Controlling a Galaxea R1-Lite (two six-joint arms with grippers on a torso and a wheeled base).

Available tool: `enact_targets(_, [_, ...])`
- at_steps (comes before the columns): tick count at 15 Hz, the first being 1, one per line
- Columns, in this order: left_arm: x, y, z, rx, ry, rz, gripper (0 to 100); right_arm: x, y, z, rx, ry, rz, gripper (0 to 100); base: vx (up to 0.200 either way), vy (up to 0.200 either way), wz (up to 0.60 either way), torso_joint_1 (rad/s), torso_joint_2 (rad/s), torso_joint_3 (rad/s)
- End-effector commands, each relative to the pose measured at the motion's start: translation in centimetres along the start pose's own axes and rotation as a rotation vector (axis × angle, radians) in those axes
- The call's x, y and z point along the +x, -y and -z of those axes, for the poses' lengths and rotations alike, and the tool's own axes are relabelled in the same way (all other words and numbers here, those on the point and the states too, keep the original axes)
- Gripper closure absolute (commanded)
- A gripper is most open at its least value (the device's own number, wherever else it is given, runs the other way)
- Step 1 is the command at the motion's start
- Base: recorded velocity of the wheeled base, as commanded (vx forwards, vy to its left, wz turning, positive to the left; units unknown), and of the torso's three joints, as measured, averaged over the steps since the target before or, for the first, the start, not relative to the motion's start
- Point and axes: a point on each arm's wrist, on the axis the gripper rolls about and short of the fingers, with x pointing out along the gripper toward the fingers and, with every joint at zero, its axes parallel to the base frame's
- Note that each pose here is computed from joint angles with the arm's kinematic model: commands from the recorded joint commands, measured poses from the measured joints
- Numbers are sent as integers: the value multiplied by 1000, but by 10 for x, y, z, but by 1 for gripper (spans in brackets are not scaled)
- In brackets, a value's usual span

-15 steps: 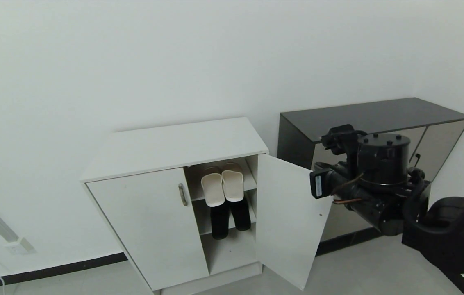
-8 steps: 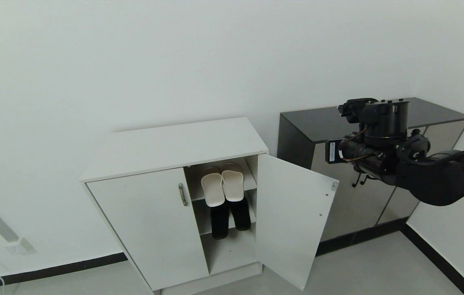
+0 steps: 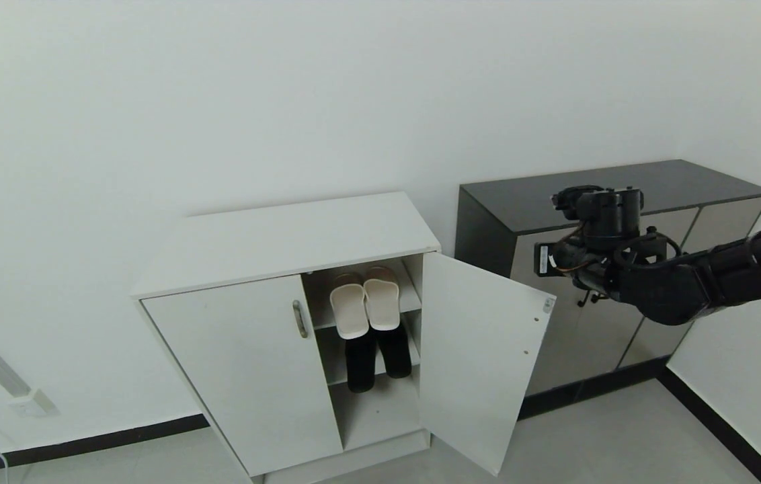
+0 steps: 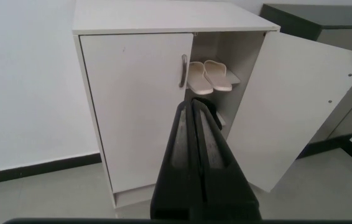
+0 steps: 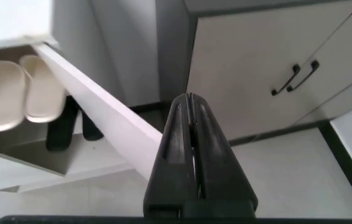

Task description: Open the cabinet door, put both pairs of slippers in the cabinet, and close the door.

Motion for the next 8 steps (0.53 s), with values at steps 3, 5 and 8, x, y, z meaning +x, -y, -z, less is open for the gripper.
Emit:
enact_targets(3, [0, 0, 0, -1, -1, 0, 100, 29, 3, 32, 12, -81, 13, 100, 0, 0, 0, 0, 0, 0])
enact_targets(5, [0, 0, 0, -1, -1, 0, 100, 31, 2, 35, 9, -88, 14, 100, 0, 0, 0, 0, 0, 0])
enact_targets(8, [0, 0, 0, -1, -1, 0, 100, 33, -1, 40, 11, -101, 9, 100, 0, 0, 0, 0, 0, 0])
